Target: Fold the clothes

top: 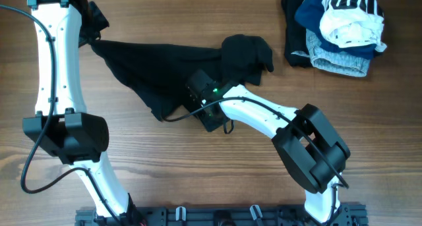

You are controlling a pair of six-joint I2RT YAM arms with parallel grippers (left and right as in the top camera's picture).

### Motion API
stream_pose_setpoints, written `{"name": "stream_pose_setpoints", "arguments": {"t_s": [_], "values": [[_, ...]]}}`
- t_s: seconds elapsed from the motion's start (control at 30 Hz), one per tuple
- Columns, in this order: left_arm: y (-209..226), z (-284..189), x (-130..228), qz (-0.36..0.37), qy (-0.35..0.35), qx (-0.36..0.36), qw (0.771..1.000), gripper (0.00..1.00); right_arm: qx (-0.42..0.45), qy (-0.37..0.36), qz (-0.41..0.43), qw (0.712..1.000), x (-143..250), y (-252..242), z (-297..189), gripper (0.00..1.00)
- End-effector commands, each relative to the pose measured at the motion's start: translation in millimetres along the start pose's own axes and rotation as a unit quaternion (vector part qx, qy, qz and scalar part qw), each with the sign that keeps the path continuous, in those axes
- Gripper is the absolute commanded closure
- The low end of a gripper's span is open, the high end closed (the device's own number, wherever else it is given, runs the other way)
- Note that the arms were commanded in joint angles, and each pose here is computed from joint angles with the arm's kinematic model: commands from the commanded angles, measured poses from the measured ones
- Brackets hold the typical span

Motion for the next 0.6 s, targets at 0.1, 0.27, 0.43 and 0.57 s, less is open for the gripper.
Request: {"name": "stream_pose_setpoints", "arguments": {"t_s": [0.1, 0.27, 0.43, 0.57], "values": [[3, -12, 5, -0.010, 0.001, 0.008, 1.000, 0.96, 0.023, -0.034, 0.088, 0.995, -15, -32, -60, 0.96], [12, -48, 5, -0.018, -0.041, 0.024, 0.999, 0.96, -0.025, -0.194, 0.163, 0.967, -61, -97, -218, 0.96], [28, -106, 3, -0.039, -0.125, 0.050, 0.990, 0.96, -0.022, -0.310, 0.195, 0.930, -66, -167, -332, 0.96], [45, -173, 5, -0.067, -0.226, 0.087, 0.968, 0.96, -0.017, -0.359, 0.206, 0.910, -46, -197, -393, 0.96]]}}
Point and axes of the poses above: each gripper's point midway between its finger pads, its own z axis out along the fingers, its own y axis along the line the jaws close on, x = y × z, the point moved 3 cm from there along -z, back along the fingers, and after that the axes turned 11 degrees about z, right-handed, at the moved point
